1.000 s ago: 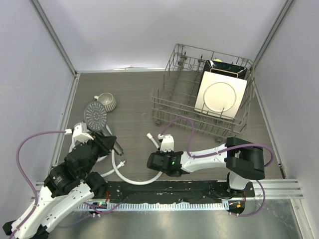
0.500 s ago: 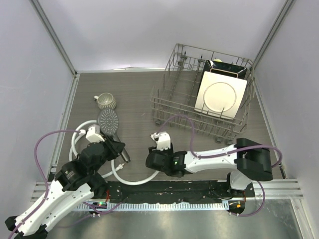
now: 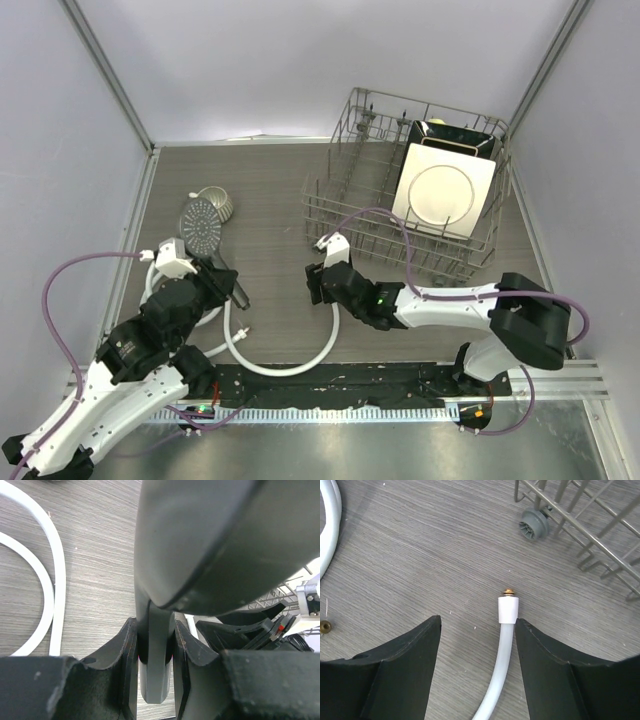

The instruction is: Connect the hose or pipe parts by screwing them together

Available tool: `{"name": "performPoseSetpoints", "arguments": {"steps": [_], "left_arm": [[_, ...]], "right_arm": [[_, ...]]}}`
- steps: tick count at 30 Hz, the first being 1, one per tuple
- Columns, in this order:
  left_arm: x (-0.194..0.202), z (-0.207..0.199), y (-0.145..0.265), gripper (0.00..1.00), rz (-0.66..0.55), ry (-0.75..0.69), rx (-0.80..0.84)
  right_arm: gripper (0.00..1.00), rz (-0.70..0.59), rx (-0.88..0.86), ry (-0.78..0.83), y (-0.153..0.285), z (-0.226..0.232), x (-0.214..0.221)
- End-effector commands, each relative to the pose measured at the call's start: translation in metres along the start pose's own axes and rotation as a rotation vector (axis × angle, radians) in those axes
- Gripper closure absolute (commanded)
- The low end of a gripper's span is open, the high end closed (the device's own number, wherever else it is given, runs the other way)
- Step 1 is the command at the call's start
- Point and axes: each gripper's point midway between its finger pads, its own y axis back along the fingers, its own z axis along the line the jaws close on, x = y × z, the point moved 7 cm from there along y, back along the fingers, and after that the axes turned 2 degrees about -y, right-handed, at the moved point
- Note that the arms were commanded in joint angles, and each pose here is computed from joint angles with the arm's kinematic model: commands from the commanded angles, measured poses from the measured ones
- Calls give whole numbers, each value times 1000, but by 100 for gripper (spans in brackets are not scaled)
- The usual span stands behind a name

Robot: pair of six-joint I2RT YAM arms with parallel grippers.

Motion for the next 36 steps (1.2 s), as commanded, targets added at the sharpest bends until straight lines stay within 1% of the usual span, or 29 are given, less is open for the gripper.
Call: {"name": "performPoseSetpoints", "arguments": {"steps": [1,8,13,20,23,29,36], "left_arm": [[-24,-7,6,100,-107,21,12],[-21,-9,9,100,-87,40,48],[-21,-7,12,100,-86,41,51],[-19,-6,13,100,-85,54,58],[-18,-6,12,100,-80,55,60],[-19,-7,13,100,-81,63,68],[-22,-8,16,100,-88,67,70]], "right_arm": [[35,-47,-22,45,-13,3,-5],[41,-40,55,44,-29,-7,10],[42,-55,40,31,-32,-15,17],[44,-27,35,46,-38,-20,30],[47,-27,34,39,-41,-21,33],[51,5,49,48,-49,-24,46],[56,4,79,49,-52,-30,54]]}}
